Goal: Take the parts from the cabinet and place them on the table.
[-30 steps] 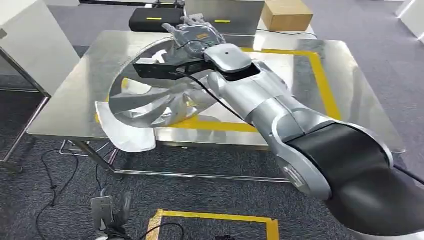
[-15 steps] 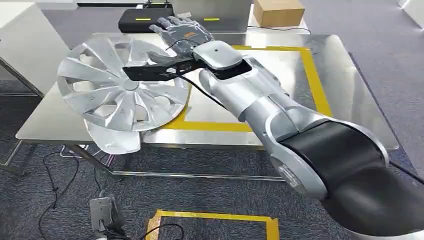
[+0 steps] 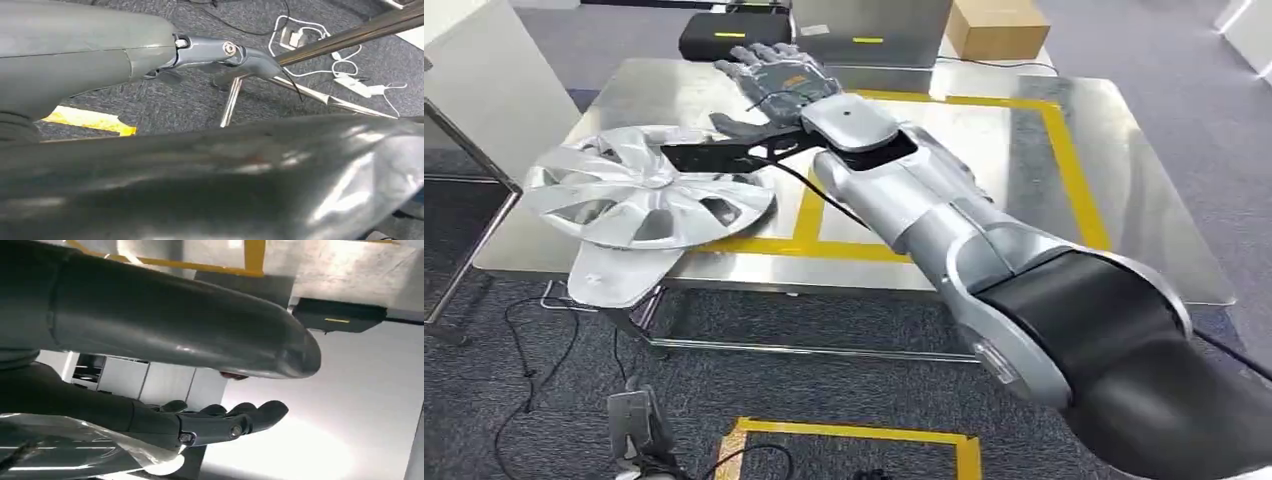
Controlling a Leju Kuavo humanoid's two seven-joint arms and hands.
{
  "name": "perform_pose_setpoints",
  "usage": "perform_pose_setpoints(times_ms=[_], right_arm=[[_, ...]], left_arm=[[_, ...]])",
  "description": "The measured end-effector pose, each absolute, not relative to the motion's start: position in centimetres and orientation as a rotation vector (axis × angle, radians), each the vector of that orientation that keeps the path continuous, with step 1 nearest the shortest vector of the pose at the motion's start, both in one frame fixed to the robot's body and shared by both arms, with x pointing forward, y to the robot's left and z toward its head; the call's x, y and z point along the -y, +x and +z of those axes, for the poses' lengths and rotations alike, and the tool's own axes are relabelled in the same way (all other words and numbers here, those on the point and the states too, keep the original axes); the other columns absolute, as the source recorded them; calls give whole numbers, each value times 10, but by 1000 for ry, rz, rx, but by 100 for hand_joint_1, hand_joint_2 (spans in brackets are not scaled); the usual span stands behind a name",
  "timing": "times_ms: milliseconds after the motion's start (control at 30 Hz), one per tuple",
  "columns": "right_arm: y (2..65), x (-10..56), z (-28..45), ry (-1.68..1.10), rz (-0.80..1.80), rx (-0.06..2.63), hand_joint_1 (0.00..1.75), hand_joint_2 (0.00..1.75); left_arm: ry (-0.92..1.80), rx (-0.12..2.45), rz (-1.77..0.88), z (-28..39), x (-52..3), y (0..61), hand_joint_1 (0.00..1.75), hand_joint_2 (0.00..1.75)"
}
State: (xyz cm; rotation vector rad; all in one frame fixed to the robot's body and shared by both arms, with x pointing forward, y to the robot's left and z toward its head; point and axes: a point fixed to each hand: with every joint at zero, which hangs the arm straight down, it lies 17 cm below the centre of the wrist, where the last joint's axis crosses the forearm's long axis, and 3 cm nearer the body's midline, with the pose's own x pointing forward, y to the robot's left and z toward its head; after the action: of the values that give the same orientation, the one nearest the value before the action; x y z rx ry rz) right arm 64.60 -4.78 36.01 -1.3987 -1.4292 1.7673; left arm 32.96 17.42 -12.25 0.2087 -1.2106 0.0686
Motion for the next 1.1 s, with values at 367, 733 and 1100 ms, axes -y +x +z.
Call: perform_pose_setpoints(times_ms=[367, 733, 1100], right_arm=[[647, 54, 399, -1298, 1561, 1680, 0, 0], [616, 134, 404, -810, 927, 2083, 0, 0], [463, 225, 242, -122, 209, 2160, 0, 0]], left_arm=[[243, 1183, 114, -130, -191, 323, 0, 0], [353, 1136, 209, -145, -246, 296, 0, 0], [449, 1095, 274, -155, -288, 259, 0, 0]])
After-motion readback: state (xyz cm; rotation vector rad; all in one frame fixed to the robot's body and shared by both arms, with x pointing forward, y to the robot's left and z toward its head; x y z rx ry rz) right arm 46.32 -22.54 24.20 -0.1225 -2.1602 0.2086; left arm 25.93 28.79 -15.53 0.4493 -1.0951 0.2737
